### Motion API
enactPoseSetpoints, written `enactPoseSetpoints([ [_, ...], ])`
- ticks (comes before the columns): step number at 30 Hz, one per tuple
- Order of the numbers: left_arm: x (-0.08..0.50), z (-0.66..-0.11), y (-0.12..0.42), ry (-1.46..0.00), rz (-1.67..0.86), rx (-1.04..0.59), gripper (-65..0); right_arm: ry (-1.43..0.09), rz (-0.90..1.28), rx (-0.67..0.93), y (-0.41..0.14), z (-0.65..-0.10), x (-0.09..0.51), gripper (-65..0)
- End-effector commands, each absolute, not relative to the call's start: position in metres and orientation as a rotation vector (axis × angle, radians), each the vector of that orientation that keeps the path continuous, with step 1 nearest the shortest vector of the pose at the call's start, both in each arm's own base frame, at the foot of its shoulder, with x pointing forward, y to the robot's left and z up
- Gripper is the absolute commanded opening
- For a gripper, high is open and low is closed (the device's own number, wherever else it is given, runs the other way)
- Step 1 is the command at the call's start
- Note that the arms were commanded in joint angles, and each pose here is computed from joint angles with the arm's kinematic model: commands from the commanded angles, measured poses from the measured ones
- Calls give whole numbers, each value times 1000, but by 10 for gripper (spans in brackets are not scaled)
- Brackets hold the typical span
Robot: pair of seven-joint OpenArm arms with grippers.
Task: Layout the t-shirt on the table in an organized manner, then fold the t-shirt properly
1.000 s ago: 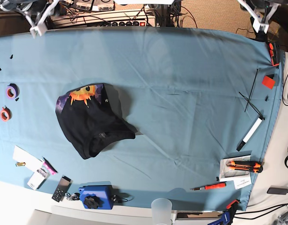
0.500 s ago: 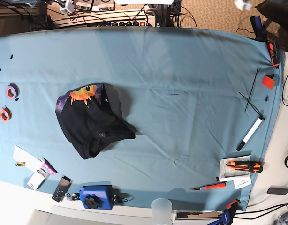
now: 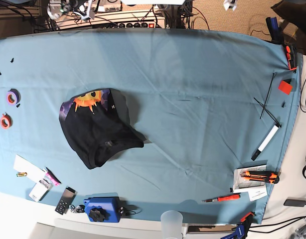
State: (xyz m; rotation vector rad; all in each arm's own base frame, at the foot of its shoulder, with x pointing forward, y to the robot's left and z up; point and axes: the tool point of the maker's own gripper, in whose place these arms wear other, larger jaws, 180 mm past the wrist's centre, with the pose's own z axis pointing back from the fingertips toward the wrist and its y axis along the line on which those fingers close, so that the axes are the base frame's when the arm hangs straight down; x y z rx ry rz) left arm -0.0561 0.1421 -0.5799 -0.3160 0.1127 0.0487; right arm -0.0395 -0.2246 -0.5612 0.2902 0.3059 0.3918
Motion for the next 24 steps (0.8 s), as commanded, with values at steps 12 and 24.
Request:
enactPoseSetpoints([
  [12,-45,-630,168,-30,187,-140,-650,108,493,304,-209,-614,25,-650],
  [24,-45,-633,145,-47,138,-141,-650,162,528,289,-212,-618,13,-650],
])
